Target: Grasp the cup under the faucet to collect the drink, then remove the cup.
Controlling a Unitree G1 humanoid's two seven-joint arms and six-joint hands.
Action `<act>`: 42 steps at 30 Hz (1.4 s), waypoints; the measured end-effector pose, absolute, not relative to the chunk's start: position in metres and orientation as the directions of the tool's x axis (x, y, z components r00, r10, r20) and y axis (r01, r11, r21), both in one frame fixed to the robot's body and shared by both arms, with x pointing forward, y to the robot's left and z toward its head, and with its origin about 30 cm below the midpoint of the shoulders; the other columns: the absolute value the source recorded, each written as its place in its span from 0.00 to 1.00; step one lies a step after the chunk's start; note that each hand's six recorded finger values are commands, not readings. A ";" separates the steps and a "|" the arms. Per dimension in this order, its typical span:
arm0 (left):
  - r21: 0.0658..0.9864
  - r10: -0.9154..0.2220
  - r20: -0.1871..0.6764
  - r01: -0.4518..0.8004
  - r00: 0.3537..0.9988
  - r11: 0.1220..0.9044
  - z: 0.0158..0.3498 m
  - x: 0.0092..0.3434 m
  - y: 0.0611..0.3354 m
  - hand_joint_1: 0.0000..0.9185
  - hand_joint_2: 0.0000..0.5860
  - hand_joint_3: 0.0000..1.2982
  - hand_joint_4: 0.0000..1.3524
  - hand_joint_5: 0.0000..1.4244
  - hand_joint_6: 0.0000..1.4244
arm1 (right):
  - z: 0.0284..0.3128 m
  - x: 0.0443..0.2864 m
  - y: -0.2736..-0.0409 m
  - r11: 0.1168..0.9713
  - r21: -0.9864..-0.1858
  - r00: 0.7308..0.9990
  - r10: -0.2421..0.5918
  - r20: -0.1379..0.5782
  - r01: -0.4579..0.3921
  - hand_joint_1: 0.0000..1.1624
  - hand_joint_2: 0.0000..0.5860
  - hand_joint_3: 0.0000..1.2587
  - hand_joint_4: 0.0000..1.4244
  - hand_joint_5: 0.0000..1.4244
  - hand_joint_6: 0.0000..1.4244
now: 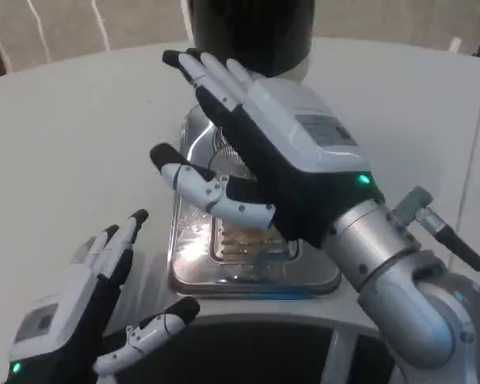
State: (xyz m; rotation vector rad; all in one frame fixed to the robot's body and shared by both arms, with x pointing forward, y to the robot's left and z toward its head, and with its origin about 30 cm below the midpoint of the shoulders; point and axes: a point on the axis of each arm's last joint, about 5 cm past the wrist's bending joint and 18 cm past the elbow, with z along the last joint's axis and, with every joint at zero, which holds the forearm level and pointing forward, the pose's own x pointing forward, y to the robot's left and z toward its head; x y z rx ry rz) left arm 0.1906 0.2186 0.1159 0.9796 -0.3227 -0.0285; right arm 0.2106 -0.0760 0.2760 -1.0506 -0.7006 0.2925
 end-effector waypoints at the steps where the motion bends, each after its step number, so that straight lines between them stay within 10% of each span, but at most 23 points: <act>1: 0.819 -0.165 0.255 -0.123 0.953 0.560 0.116 0.191 0.219 0.00 0.22 0.00 0.00 0.00 0.00 | 0.276 0.210 -0.075 0.470 -0.876 0.753 0.535 0.383 0.111 0.13 0.77 0.04 0.00 0.00 0.01; 25: 0.757 -0.120 0.322 -0.179 0.939 0.628 0.129 0.252 0.204 0.41 0.10 0.00 0.00 0.00 0.00 | 0.277 0.189 -0.074 0.402 -0.900 0.790 0.490 0.367 0.169 0.16 0.79 0.04 0.00 0.00 0.00; 42: 0.672 -0.126 0.372 -0.173 0.920 0.720 0.130 0.278 0.189 0.42 0.10 0.00 0.00 0.00 0.00 | 0.278 0.189 -0.078 0.406 -0.899 0.788 0.494 0.367 0.164 0.20 0.80 0.04 0.00 0.00 0.00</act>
